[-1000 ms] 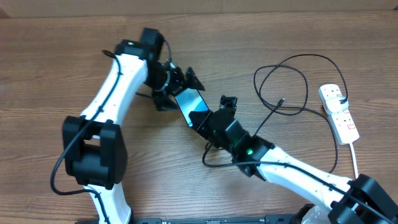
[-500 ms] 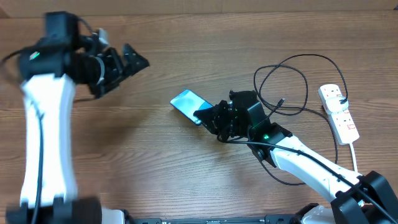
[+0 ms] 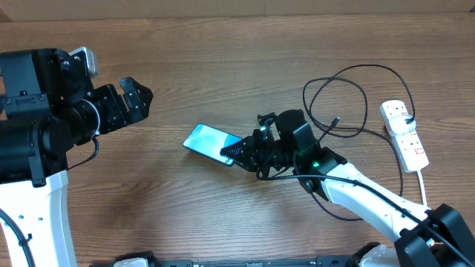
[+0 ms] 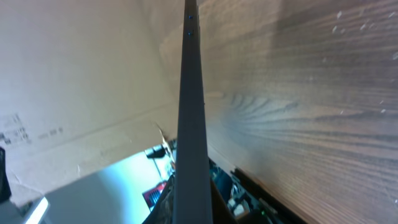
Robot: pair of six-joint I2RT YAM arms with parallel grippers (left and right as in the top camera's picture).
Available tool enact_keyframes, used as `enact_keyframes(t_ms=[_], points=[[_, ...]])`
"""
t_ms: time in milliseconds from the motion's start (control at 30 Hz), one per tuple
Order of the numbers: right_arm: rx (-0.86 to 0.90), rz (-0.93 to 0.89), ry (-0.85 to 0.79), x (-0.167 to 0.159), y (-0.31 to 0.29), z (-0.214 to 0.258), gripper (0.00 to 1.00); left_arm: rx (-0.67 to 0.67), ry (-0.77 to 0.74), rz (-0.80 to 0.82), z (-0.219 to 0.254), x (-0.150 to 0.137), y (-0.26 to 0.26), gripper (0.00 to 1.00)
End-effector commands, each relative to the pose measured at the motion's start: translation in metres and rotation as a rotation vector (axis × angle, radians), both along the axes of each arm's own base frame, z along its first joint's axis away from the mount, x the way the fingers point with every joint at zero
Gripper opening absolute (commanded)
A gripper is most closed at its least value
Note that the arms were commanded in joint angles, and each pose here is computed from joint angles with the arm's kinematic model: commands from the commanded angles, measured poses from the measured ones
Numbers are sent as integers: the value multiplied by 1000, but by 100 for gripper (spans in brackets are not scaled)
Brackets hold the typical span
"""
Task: Plug charger to phone and switch on socket
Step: 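Move the left gripper to the phone's top end and grasp it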
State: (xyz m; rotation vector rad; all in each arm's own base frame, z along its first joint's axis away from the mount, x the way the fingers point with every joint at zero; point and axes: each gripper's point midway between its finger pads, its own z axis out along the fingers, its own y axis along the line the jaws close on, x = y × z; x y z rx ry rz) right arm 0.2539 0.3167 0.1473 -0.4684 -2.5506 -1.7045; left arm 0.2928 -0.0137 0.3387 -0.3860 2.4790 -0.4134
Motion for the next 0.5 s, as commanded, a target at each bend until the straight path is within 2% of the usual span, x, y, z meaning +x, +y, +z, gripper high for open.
enact_keyframes(t_ms=[0, 167, 267, 333, 467], points=[[34, 67, -54, -11, 6, 14, 4, 40, 5, -17, -6, -7, 4, 100], [-19, -8, -84, -6, -4, 6, 4, 7, 19, -37, -28, -8, -3, 100], [-57, -147, 85, -4, -17, -21, 4, -85, -13, -73, -35, -4, -18, 100], [-26, -190, 122, -4, -20, -27, 4, -146, -9, -64, -44, -1, -25, 100], [154, -197, 27, 0, -14, 2, 4, -264, 97, 25, -79, 0, -31, 100]])
